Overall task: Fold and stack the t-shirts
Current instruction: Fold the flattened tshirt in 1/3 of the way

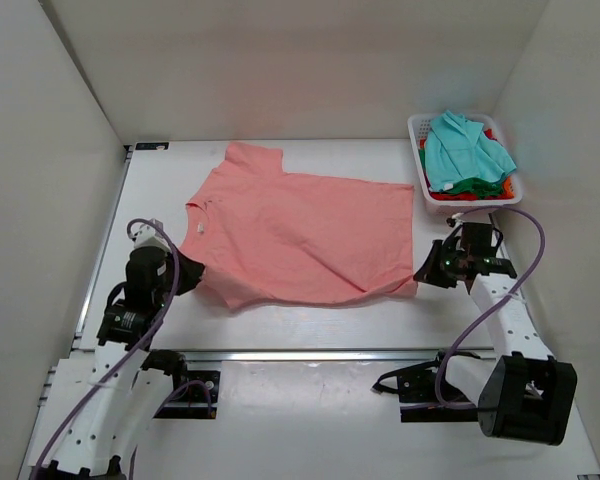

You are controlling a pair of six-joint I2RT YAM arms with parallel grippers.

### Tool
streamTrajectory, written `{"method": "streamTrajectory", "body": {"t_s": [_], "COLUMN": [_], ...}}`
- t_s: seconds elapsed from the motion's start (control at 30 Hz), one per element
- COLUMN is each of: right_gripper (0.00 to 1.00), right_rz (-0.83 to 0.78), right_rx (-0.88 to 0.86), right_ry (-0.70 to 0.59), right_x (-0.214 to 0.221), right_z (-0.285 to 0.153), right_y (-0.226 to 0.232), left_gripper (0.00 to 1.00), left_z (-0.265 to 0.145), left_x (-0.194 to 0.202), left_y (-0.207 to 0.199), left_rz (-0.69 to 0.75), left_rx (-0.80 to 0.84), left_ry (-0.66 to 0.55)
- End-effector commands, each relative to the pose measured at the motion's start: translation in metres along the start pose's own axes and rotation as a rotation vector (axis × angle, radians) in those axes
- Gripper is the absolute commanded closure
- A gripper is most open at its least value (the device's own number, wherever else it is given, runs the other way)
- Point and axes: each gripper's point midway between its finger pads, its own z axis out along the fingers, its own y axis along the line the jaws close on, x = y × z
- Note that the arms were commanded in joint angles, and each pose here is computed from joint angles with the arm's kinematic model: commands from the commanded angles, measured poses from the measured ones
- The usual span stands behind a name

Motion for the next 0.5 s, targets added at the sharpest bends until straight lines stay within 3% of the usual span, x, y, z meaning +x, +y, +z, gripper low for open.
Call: {"method": "streamTrajectory", "body": {"t_s": [0.0,0.47], "right_gripper": [1.0,1.0], "right_rz": [0.029,-0.055], "right_rx": [0.046,-0.003], "right_ry": [-0.024,-0.031], "right_x": [0.002,-0.015], "right_z": [-0.009,0.008], "right_y": [-0.01,-0.002], "left_gripper": [1.0,1.0], "left_z": [0.007,0.057], "left_x": [-0.026,-0.079], "left_y": [-0.002,-0.002], "left_rz": [0.0,0.048], "left_rx": [-0.02,-0.052], "left_ry": [-0.079,-0.136]}}
